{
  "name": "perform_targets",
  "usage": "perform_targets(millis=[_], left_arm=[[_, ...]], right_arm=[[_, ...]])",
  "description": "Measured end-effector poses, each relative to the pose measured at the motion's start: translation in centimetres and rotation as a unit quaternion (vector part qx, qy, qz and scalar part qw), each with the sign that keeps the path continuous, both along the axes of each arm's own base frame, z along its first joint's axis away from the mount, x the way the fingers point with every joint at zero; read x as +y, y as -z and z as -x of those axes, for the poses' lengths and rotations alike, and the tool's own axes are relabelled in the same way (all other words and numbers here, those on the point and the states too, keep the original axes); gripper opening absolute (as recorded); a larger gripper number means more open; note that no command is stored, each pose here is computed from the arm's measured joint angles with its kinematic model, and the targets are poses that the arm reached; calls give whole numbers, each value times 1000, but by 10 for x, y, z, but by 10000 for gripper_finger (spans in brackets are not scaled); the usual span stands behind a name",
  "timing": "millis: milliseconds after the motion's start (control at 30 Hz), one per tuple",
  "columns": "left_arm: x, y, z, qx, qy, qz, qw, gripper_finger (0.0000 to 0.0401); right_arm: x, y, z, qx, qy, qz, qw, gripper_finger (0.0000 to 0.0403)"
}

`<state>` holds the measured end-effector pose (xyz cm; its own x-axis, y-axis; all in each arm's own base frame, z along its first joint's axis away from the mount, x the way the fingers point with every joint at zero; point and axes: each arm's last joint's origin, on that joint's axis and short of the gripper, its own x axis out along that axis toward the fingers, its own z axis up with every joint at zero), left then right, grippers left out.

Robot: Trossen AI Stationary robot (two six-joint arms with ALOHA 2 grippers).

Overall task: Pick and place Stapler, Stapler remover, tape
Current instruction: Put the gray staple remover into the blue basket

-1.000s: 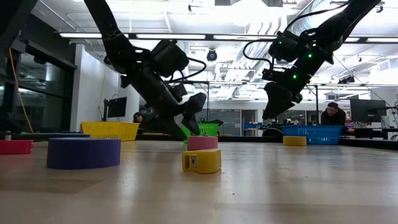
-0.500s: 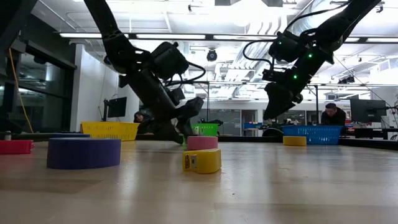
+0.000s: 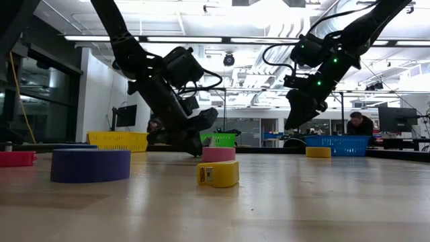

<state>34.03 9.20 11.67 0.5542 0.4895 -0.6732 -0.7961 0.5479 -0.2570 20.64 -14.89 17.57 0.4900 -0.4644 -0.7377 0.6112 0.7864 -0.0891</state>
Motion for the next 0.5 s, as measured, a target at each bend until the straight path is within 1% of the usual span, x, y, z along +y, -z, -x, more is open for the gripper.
perform_targets(millis=[200,333,500], left_arm=[[0,0,0,4,5,-5,1000,44],[0,0,0,7,11,-9,1000,41],[0,-1,-1,4,17,-11,1000,40]], right_arm=[[0,0,0,0,0,0,1000,240],[0,0,0,-3,-4,-4,1000,240],[2,0,-2,-15,-25,-19,999,239]])
